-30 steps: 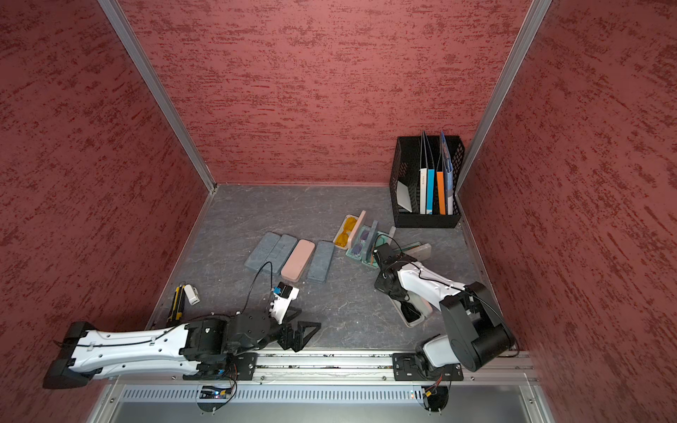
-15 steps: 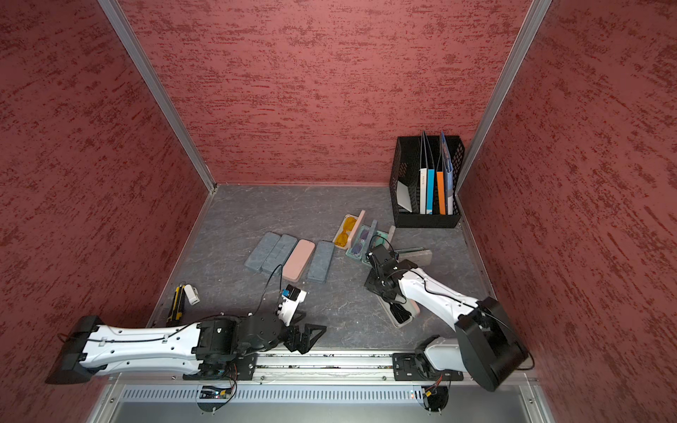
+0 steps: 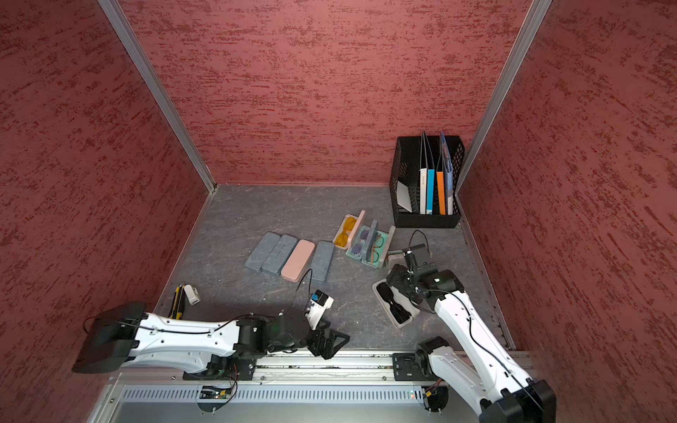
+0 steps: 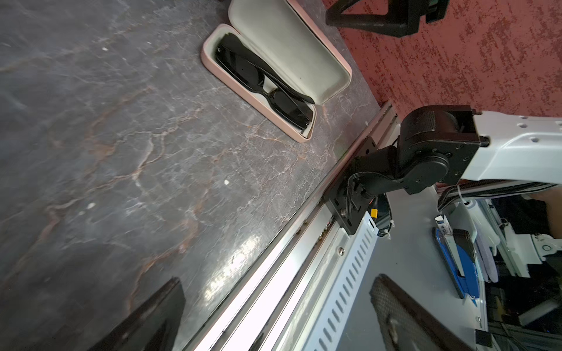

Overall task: Close the glasses case
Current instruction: Move the glasses case to the center of the board, then close the glasses case at the center of the board.

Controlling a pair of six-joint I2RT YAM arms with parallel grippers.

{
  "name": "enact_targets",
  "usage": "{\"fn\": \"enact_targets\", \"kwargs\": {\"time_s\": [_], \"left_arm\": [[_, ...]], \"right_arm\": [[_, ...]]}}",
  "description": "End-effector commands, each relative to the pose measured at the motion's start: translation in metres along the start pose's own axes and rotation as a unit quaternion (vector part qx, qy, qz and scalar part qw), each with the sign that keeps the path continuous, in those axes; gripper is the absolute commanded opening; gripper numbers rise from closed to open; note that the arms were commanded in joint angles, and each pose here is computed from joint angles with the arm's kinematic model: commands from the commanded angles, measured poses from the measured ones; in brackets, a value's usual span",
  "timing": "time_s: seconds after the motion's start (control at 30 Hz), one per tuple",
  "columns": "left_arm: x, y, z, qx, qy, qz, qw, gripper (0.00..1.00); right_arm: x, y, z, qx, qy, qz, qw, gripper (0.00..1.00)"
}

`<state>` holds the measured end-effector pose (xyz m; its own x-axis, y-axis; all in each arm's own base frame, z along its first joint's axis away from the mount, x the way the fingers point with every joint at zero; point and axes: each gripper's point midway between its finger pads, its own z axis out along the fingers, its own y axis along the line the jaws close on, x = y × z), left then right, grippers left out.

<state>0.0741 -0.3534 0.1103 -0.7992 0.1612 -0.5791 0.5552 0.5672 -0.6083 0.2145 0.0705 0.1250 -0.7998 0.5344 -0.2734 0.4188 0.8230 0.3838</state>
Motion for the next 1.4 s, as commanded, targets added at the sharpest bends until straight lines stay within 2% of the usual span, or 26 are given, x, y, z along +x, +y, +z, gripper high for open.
{"fn": "enact_targets", "kwargs": {"time_s": [0.0,0.13,0.37,0.47,0.53,0.77,1.0,1.37], "left_arm": [[-0.015,-0.035,0.016,0.082,-0.006,-0.032,0.996,0.95],[-0.014,-0.033,0.03,0.087,0.0,-0.049,0.995,0.92],[-0.018,-0.024,0.035,0.077,-0.004,-0.064,0.995,0.7],[-0.02,-0.02,0.035,0.074,-0.007,-0.066,0.995,0.65],[-0.02,-0.019,0.036,0.07,-0.008,-0.066,0.995,0.65],[-0.02,-0.01,0.038,0.051,-0.008,-0.063,0.997,0.65],[-0.025,0.003,0.038,0.036,-0.013,-0.07,0.997,0.63],[-0.031,0.033,0.018,-0.005,-0.032,-0.076,0.997,0.62]], "right_arm": [[-0.009,-0.017,-0.006,0.023,0.007,-0.011,1.0,0.76],[-0.012,-0.02,0.011,0.01,0.029,0.0,1.0,0.77],[0.006,-0.02,0.027,-0.022,0.054,0.0,0.998,0.77],[0.018,-0.024,0.033,-0.024,0.072,-0.002,0.997,0.77],[0.022,-0.021,0.035,-0.033,0.078,-0.004,0.996,0.81],[0.038,-0.013,0.036,-0.066,0.091,-0.013,0.994,0.81],[0.051,-0.006,0.045,-0.066,0.105,-0.039,0.992,0.82],[0.058,0.0,0.054,-0.04,0.111,-0.094,0.989,0.75]]}}
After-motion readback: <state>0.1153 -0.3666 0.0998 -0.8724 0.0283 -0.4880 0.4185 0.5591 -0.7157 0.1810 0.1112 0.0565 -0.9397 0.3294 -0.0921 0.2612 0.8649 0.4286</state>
